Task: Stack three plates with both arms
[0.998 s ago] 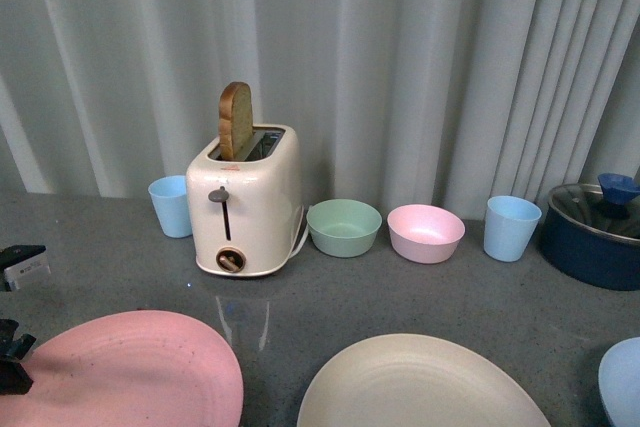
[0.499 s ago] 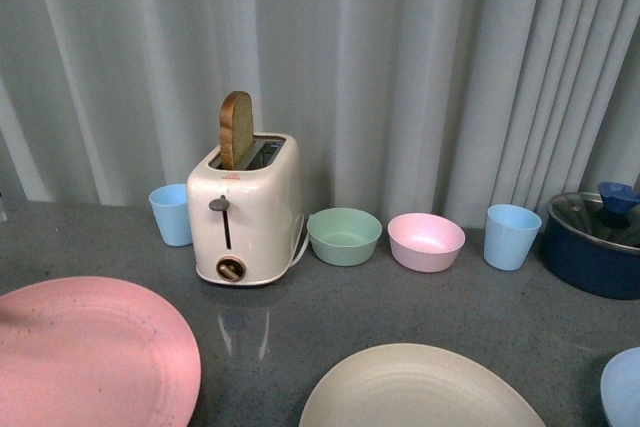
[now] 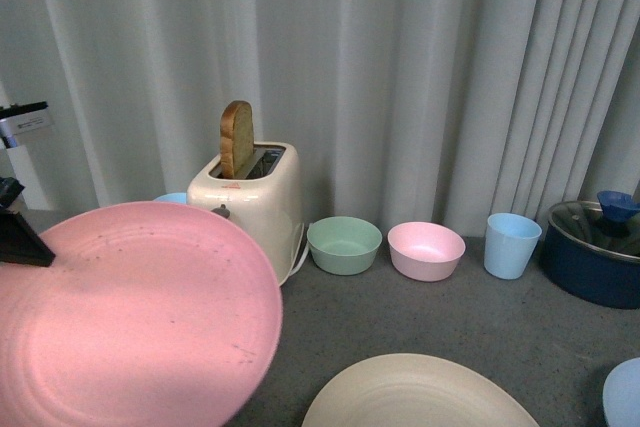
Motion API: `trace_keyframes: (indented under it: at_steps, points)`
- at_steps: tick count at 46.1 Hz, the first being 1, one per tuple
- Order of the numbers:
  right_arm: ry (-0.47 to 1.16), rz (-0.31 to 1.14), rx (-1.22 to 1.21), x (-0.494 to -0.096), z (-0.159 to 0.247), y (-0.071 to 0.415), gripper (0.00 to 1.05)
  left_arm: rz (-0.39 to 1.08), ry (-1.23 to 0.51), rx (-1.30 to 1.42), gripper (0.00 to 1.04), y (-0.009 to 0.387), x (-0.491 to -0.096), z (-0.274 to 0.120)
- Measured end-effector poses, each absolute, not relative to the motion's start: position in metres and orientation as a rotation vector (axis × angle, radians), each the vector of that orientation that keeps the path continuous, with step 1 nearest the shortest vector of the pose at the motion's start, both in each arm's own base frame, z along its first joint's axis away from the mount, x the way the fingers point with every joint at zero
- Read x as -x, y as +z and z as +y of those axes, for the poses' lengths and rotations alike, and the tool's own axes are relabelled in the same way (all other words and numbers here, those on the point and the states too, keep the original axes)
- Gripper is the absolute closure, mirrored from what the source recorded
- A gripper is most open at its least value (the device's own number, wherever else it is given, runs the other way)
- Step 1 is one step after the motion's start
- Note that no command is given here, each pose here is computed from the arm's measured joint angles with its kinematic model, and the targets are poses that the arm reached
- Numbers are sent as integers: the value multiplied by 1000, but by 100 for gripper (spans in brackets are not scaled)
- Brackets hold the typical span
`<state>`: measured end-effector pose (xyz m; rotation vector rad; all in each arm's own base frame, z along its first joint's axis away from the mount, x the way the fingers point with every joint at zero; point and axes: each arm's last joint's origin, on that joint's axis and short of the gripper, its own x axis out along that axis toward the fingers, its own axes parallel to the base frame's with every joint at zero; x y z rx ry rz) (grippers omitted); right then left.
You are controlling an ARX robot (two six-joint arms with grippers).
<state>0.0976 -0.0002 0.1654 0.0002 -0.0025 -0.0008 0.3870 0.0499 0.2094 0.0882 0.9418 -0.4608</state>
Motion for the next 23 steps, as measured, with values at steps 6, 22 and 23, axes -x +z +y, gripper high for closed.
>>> trace_keyframes:
  at_steps: [6,22,23]
  points:
    - [-1,-2,0,-98,0,165,7,931,-533,-112,101,211,-380,19]
    - [-1,-2,0,-98,0,165,7,993,-690,-157,101,187,-373,-82]
    - [-1,-2,0,-98,0,165,7,1000,-693,-156,101,185,-374,-87]
